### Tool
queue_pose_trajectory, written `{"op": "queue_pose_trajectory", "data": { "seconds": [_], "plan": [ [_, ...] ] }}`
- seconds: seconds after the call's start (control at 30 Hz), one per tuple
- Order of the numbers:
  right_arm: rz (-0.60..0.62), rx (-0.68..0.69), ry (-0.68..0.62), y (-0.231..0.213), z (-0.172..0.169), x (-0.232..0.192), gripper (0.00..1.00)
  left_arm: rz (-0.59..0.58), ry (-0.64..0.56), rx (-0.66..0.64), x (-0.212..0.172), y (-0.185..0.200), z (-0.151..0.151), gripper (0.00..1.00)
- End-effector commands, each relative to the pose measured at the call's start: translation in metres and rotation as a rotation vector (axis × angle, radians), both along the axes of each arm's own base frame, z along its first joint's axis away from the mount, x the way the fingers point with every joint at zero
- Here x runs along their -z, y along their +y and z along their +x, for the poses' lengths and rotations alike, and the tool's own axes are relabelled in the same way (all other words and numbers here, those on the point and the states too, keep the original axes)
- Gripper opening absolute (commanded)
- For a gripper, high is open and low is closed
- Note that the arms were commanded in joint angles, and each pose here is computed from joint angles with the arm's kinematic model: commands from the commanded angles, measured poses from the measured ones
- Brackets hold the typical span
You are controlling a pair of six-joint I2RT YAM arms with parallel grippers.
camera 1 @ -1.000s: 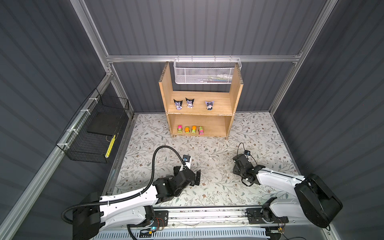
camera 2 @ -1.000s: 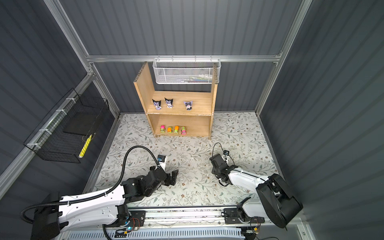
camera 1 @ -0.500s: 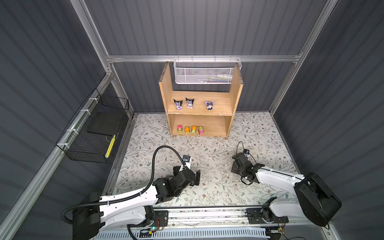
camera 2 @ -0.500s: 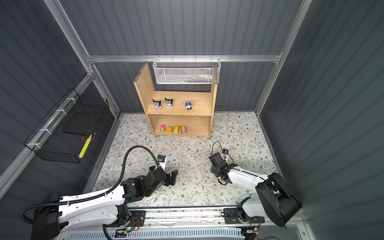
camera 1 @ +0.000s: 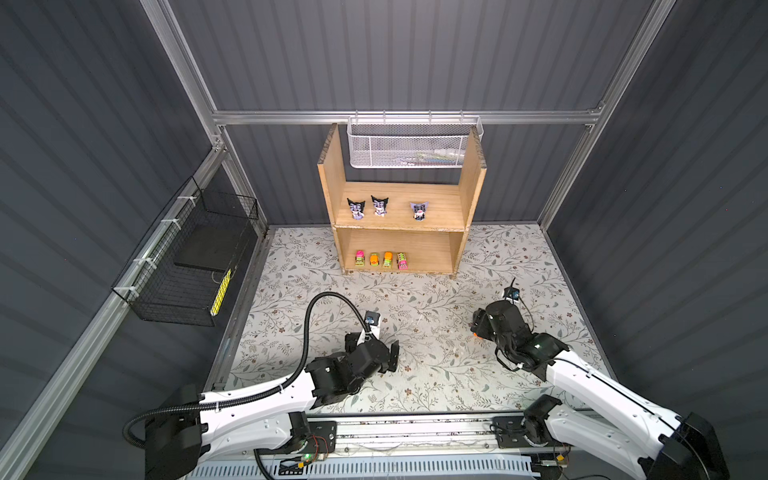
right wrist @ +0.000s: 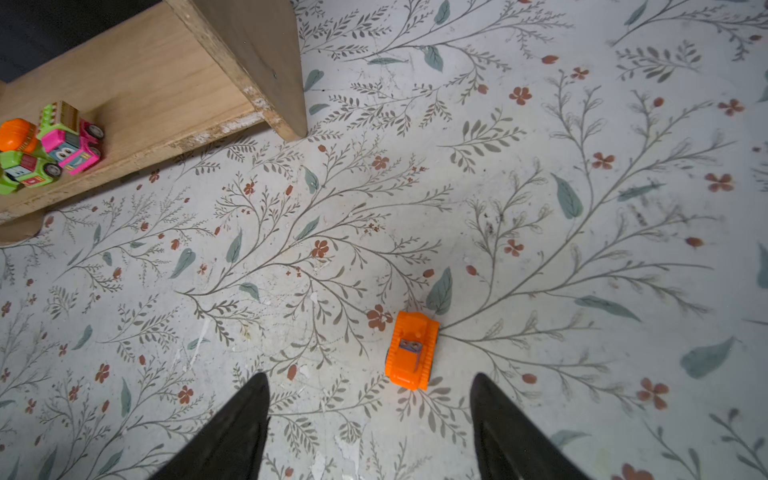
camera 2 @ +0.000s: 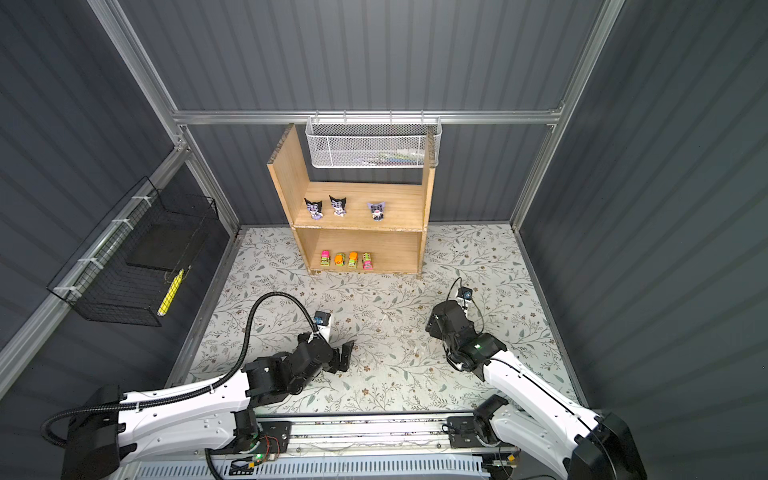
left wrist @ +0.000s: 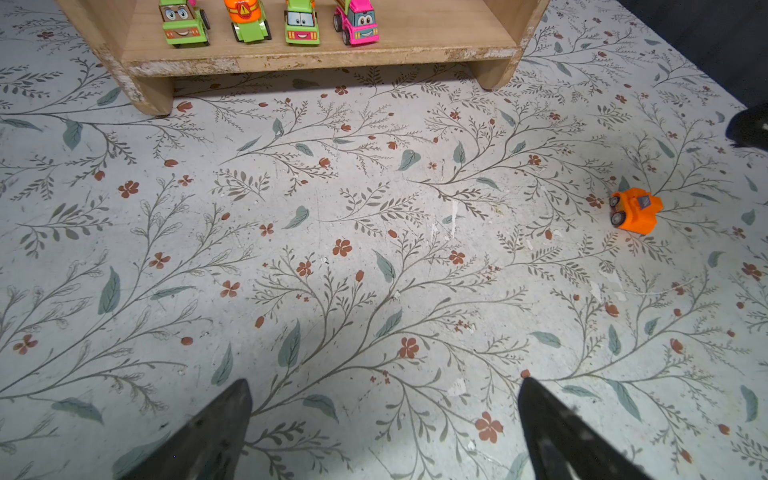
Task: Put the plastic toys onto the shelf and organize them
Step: 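Lower the right gripper onto the orange toy car and close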
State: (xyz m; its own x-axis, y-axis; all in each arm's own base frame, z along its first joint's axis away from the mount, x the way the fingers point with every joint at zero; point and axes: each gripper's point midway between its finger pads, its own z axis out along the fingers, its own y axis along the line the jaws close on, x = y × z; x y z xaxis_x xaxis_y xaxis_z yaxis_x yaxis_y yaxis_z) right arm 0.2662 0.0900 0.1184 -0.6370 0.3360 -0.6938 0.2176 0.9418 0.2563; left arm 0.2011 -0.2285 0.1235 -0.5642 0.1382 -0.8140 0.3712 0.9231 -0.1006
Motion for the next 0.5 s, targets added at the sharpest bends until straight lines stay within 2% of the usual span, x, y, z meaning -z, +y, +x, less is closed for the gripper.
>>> {"op": "queue_pose_trajectory", "data": {
  "seconds": [0.0, 0.23, 0.47],
  "plan": [
    [-0.042, 0.036, 0.03, -0.012, -0.006, 0.007, 0.73, 0.037, -0.033, 0.005, -0.005, -0.003, 0.005, 1.0],
    [-0.03, 0.056, 0.079, -0.008, -0.004, 0.036, 0.73, 0.068, -0.064, 0.018, -0.012, -0.007, 0.01, 1.0],
    [-0.029, 0.074, 0.143, 0.0, 0.004, 0.073, 0.68, 0.088, -0.056, 0.021, -0.008, -0.008, 0.01, 1.0]
  ]
}}
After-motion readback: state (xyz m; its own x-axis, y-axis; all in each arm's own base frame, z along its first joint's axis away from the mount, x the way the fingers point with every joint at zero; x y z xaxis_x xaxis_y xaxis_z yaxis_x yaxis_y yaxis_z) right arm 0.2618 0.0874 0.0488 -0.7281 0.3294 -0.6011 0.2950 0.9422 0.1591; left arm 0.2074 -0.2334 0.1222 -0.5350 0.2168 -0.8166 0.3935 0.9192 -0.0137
